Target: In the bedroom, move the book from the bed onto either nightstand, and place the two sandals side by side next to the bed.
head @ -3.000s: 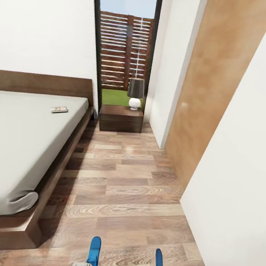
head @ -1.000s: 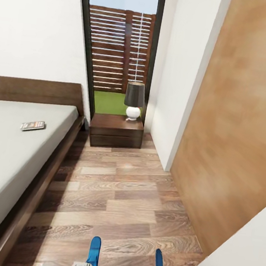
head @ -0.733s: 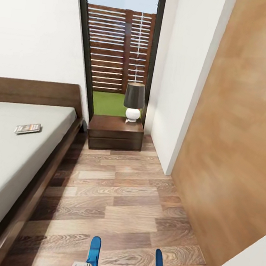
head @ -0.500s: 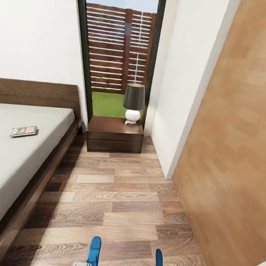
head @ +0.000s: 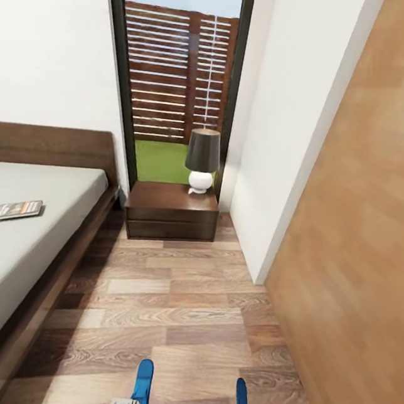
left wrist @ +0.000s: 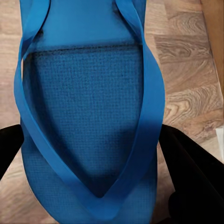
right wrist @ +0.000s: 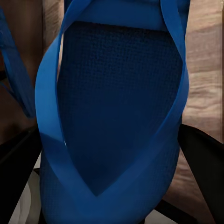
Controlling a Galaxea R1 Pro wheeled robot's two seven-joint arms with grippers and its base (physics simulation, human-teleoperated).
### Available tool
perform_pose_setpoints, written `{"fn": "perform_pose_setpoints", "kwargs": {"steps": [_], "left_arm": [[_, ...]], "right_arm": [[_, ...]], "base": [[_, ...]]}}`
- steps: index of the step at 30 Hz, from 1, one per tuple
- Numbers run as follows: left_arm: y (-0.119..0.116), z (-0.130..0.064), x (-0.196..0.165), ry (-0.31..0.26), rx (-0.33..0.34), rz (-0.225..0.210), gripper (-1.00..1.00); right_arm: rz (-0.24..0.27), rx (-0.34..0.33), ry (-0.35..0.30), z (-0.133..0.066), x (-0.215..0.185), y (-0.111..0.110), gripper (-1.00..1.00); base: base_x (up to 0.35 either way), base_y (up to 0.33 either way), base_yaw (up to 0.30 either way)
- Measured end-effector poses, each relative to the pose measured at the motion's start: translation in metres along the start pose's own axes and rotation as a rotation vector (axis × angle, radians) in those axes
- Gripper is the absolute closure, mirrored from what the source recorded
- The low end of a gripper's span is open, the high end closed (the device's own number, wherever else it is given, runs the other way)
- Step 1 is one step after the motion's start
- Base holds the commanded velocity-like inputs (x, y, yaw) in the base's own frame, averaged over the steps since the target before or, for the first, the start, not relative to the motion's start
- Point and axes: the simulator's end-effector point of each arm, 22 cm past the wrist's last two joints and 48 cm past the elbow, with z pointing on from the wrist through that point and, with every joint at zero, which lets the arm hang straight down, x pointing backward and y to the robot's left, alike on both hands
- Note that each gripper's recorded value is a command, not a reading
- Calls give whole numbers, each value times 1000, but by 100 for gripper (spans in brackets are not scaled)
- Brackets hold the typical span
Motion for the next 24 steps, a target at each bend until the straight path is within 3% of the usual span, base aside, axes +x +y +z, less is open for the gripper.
{"fn": "perform_pose_setpoints", "kwargs": {"steps": [24], "left_arm": [[0, 0, 1, 1, 0, 1, 100]], "right_arm": [[0, 0, 0, 0, 0, 0, 100]], "base": [[329, 0, 0]]}}
